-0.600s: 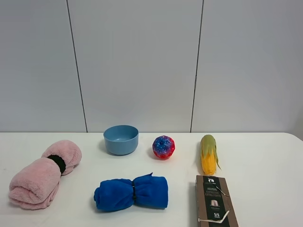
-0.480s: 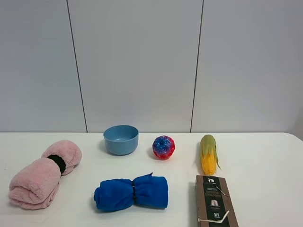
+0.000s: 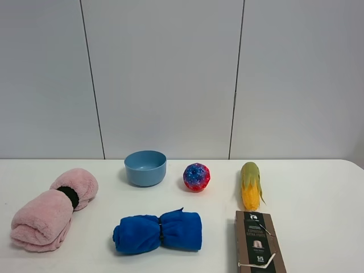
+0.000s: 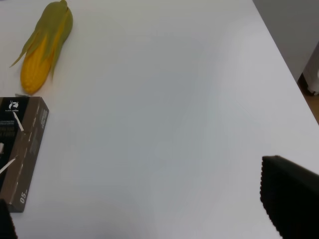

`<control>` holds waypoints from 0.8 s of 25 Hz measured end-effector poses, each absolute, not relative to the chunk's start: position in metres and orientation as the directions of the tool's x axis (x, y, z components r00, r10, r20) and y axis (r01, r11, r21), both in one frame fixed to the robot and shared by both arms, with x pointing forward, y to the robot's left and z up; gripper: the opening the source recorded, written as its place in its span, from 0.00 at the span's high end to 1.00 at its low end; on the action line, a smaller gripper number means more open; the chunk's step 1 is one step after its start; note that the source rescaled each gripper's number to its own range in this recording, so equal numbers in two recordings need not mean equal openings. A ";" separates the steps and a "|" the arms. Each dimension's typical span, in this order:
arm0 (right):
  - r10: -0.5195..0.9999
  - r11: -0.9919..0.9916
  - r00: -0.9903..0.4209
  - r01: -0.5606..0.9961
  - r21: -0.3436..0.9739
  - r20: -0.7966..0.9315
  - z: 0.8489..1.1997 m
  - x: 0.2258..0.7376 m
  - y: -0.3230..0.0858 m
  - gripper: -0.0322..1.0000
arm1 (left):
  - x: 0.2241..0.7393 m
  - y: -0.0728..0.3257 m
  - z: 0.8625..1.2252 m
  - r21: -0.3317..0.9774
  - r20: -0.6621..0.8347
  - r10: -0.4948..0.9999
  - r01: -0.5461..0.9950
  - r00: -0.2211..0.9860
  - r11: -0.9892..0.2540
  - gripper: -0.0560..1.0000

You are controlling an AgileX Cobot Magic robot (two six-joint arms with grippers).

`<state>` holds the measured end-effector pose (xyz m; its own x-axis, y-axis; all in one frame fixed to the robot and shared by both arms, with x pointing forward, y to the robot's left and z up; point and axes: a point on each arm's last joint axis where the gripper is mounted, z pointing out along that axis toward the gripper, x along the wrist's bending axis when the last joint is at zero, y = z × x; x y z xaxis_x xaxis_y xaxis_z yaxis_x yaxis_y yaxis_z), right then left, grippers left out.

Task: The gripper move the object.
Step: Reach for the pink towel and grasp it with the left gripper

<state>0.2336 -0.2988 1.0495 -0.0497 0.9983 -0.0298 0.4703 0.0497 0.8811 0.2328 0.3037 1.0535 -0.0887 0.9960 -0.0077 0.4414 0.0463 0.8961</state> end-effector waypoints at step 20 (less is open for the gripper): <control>0.998 0.050 -0.050 0.470 0.881 -0.030 1.050 0.234 -0.299 0.00 | 0.233 0.304 1.054 0.896 -0.008 0.996 0.441 -0.089 0.046 0.00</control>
<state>0.2336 -0.2988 1.0495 -0.0497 0.9983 -0.0298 0.4703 0.0497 0.8811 0.2328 0.3037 1.0535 -0.0887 0.9960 -0.0077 0.4414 0.0463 0.8961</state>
